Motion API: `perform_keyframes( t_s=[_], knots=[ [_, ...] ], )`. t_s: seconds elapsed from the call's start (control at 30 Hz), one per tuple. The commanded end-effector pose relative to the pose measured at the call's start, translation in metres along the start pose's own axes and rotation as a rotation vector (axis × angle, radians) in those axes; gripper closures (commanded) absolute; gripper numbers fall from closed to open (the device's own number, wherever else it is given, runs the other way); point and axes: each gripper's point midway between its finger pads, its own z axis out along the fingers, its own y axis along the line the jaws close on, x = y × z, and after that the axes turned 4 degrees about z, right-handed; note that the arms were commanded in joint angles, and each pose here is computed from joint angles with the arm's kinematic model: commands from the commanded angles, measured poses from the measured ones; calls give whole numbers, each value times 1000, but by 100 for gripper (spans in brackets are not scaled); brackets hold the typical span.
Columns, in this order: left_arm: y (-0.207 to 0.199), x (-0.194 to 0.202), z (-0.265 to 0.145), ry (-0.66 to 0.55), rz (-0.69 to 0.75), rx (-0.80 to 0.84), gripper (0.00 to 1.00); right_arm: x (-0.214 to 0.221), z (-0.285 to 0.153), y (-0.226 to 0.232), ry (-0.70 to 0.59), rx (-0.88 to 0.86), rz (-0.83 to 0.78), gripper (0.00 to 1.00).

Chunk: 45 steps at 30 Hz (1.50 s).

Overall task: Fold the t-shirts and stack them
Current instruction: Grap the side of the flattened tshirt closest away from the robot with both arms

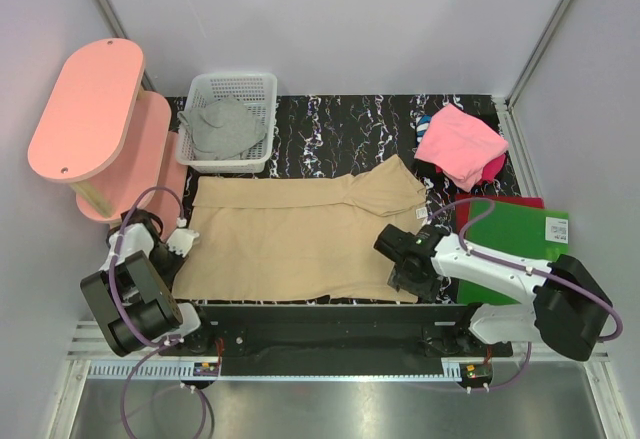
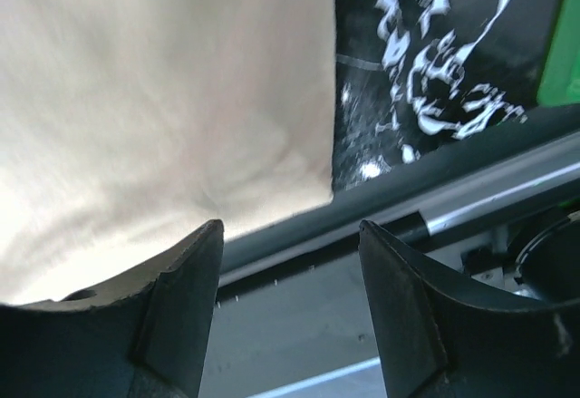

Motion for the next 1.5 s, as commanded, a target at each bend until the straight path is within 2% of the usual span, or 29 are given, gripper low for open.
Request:
perform_keyframes(
  t_s=[0.0,0.27,0.33,0.47,0.53,0.6,0.63,0.67,0.8,1.0,1.13,1.3,1.47],
  knots=[
    [20,-16,-8,-70,12,-57,100,-30,-4,3,-166,25,91,32],
    [24,-14,-15,-74,13,-85,100,-29,19,-2,-184,98,94,42],
    [24,-14,-18,-80,12,-88,100,-28,21,-2,-181,114,88,42],
    [25,-15,-24,-88,11,-94,100,-25,20,3,-160,107,86,34],
    [24,-15,-26,-94,13,-95,100,-23,21,3,-150,113,80,33],
    [26,-17,-30,-101,10,-102,100,-23,21,7,-146,110,66,40],
    [26,-18,-31,-106,6,-103,100,-23,23,8,-147,117,60,46],
    [26,-18,-31,-105,4,-100,100,-24,22,13,-148,107,59,58],
    [29,-19,-35,-106,4,-106,100,-23,24,22,-134,97,55,82],
    [33,-24,-39,-120,-5,-107,100,-21,16,25,-120,51,64,86],
    [34,-25,-43,-126,-8,-112,100,-28,-9,20,-139,1,81,100],
    [29,-33,-69,-189,6,-125,100,-41,-61,11,-177,-136,135,100],
    [21,-29,-82,-197,12,-128,100,-30,-67,-3,-123,-143,124,100]
  ],
)
